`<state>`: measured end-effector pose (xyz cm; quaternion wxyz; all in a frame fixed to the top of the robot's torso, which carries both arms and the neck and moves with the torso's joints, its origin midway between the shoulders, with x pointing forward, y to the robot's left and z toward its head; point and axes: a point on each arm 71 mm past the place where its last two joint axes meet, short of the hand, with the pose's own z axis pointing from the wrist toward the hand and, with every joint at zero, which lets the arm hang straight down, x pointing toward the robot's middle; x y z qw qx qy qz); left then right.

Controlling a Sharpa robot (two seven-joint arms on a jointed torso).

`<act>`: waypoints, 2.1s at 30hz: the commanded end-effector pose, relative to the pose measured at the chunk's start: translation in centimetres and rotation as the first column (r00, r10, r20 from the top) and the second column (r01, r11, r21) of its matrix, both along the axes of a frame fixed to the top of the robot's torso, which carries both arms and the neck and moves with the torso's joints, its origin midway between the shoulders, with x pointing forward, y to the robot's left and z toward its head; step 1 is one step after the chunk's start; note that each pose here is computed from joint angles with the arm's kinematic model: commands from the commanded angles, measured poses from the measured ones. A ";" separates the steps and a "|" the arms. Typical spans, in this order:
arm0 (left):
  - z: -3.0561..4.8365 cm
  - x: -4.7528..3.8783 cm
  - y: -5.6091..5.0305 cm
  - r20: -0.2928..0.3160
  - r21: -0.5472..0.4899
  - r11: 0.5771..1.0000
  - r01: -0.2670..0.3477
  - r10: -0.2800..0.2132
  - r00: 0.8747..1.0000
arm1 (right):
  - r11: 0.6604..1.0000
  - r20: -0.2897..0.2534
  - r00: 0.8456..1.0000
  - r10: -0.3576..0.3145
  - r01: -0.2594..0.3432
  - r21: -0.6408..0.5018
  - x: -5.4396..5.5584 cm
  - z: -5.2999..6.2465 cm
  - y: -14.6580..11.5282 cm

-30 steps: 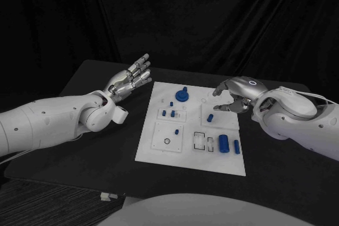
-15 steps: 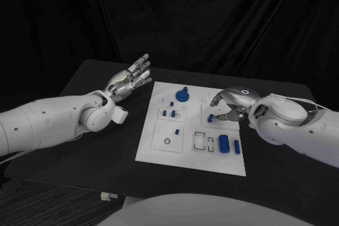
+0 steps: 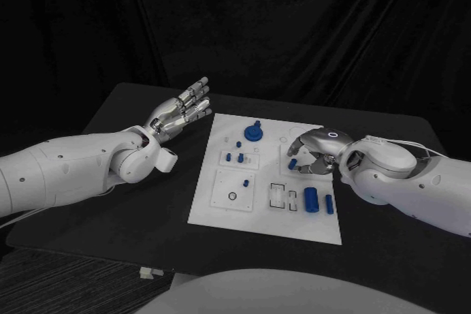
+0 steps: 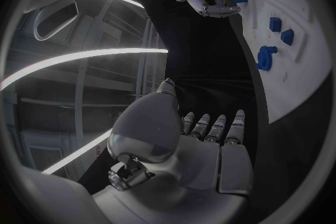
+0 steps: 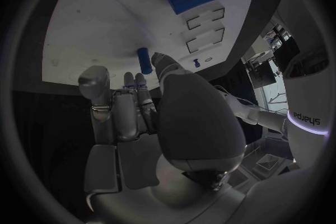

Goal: Assemble the parts on the task board

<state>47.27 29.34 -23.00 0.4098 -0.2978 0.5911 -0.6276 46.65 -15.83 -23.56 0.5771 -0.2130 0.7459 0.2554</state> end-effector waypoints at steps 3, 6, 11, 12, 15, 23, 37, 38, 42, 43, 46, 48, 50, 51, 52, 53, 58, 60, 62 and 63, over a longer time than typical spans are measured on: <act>1.24 -0.43 -0.2 0.150 -0.110 0.992 0.054 -0.037 0.988 | 1.000 -0.027 0.999 0.020 -0.020 -0.006 -0.1 -0.5 0.2; 1.21 -0.43 -0.2 0.148 -0.110 0.992 0.056 -0.040 0.988 | 1.000 -0.031 0.999 0.025 -0.025 -0.005 -0.2 -0.7 0.3; 1.16 -0.45 -0.3 0.143 -0.111 0.992 0.060 -0.044 0.989 | 0.999 -0.031 0.999 0.034 -0.034 -0.001 -0.2 -0.9 0.4; 1.15 -0.45 -0.3 0.142 -0.112 0.992 0.061 -0.045 0.989 | 0.999 -0.030 0.999 0.035 -0.035 0.000 -0.2 -0.9 0.4; 1.10 -0.46 -0.3 0.138 -0.112 0.992 0.063 -0.047 0.989 | 0.999 -0.028 0.999 0.040 -0.040 0.004 -0.2 -0.9 0.5; 0.94 -0.51 -0.3 0.130 -0.112 0.991 0.066 -0.051 0.990 | 0.998 -0.007 0.999 0.048 -0.048 0.030 -0.2 -0.6 0.5; 0.28 -0.84 -0.2 0.108 -0.111 0.992 0.066 -0.054 0.993 | 0.993 0.043 0.997 0.060 -0.064 0.101 -0.5 0.6 0.3; 0.25 -0.85 -0.2 0.107 -0.111 0.992 0.066 -0.054 0.993 | 0.992 0.047 0.997 0.061 -0.066 0.103 -0.5 0.9 0.3; 0.16 -0.88 -0.2 0.104 -0.110 0.992 0.065 -0.054 0.993 | 0.991 0.066 0.995 0.068 -0.075 0.115 -0.8 2.1 0.5; 0.13 -0.88 -0.2 0.104 -0.110 0.992 0.065 -0.053 0.993 | 0.990 0.073 0.995 0.073 -0.081 0.120 -0.9 2.5 0.6; 0.07 -0.89 -0.2 0.103 -0.110 0.992 0.065 -0.054 0.993 | 0.985 0.092 0.992 0.092 -0.104 0.134 -1.3 3.8 1.4; 0.03 -0.89 -0.2 0.102 -0.110 0.992 0.066 -0.054 0.993 | 0.982 0.099 0.989 0.109 -0.123 0.144 -1.7 4.4 2.0; -0.01 -0.88 -0.2 0.101 -0.110 0.992 0.065 -0.054 0.993 | 0.977 0.103 0.986 0.133 -0.148 0.154 -2.3 4.8 2.8; -0.02 -0.88 -0.2 0.100 -0.110 0.992 0.066 -0.055 0.993 | 0.974 0.104 0.984 0.148 -0.163 0.158 -2.6 5.0 3.3; -0.03 -0.89 -0.3 0.100 -0.110 0.992 0.066 -0.055 0.993 | 0.971 0.104 0.981 0.162 -0.177 0.160 -2.8 5.2 3.8; -0.04 -0.90 -0.3 0.099 -0.110 0.992 0.067 -0.056 0.994 | 0.968 0.104 0.979 0.176 -0.191 0.160 -3.0 5.3 4.3; -0.05 -0.97 -0.3 0.097 -0.111 0.991 0.068 -0.057 0.994 | 0.952 0.094 0.962 0.255 -0.266 0.150 -4.3 5.2 6.8; -0.05 -0.99 -0.2 0.097 -0.111 0.992 0.066 -0.056 0.994 | 0.945 0.092 0.955 0.283 -0.294 0.144 -4.7 4.9 7.7; -0.04 -1.01 -0.1 0.097 -0.110 0.992 0.065 -0.054 0.994 | 0.938 0.091 0.947 0.309 -0.319 0.135 -5.1 4.5 8.6; -0.04 -1.02 -0.1 0.097 -0.110 0.992 0.065 -0.054 0.994 | 0.935 0.090 0.943 0.319 -0.329 0.131 -5.3 4.3 9.0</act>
